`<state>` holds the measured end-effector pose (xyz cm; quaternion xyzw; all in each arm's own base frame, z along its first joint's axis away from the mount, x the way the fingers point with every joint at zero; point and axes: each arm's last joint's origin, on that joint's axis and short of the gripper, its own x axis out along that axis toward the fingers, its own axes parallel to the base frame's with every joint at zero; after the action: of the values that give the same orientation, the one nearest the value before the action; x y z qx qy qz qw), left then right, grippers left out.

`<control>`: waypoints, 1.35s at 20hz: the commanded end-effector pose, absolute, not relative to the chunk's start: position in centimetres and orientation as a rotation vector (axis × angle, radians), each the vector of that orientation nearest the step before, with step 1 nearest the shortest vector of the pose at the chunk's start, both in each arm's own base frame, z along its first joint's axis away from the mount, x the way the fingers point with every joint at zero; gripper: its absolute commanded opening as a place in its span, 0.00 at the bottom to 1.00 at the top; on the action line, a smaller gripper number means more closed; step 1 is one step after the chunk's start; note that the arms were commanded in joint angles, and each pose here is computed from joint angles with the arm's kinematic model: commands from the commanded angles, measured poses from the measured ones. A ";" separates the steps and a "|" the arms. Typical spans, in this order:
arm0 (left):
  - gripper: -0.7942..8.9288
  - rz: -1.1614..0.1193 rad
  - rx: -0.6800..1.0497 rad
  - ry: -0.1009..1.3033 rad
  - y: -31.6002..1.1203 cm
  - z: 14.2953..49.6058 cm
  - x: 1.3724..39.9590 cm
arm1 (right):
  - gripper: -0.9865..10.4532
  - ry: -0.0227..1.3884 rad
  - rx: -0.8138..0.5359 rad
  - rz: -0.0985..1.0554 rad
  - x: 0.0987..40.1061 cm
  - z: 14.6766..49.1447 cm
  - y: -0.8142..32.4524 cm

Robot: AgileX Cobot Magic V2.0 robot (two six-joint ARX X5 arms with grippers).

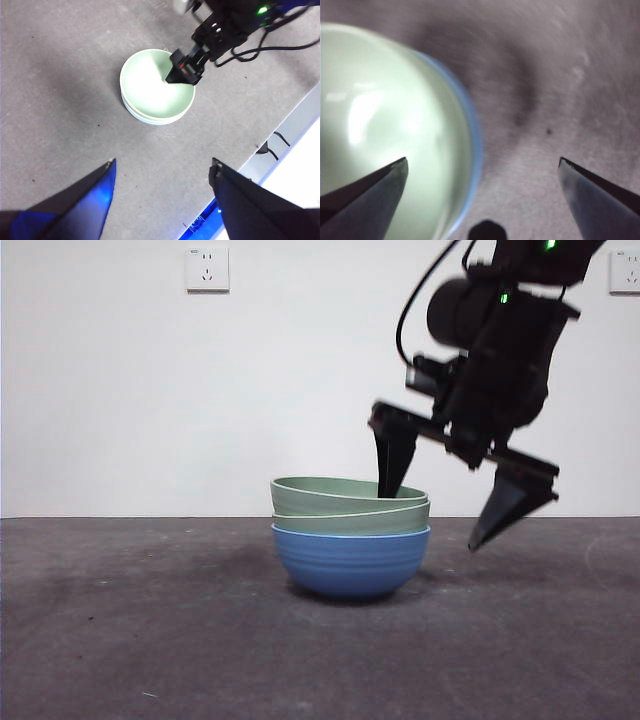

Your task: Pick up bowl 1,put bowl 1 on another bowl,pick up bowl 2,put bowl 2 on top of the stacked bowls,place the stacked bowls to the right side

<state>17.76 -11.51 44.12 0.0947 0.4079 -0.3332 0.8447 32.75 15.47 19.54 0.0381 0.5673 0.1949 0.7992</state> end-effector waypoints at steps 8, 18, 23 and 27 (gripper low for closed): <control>0.41 -0.710 0.209 0.852 -11.5 44.2 17.8 | 0.19 1.234 0.129 0.458 33.2 18.4 16.0; 0.41 -0.711 0.211 0.851 -11.5 44.2 17.8 | 0.08 1.233 0.128 0.455 33.3 18.4 16.0; 0.41 -0.712 0.212 0.851 -11.5 44.2 17.8 | 0.08 1.202 0.149 0.493 33.0 19.6 15.9; 0.41 -0.712 0.213 0.849 -11.5 44.2 17.8 | 0.08 1.112 0.163 0.502 32.6 22.3 15.2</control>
<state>17.76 -11.51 44.12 0.0962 0.4074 -0.3339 0.8446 32.56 15.23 22.10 0.0750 0.5270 0.2315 0.8143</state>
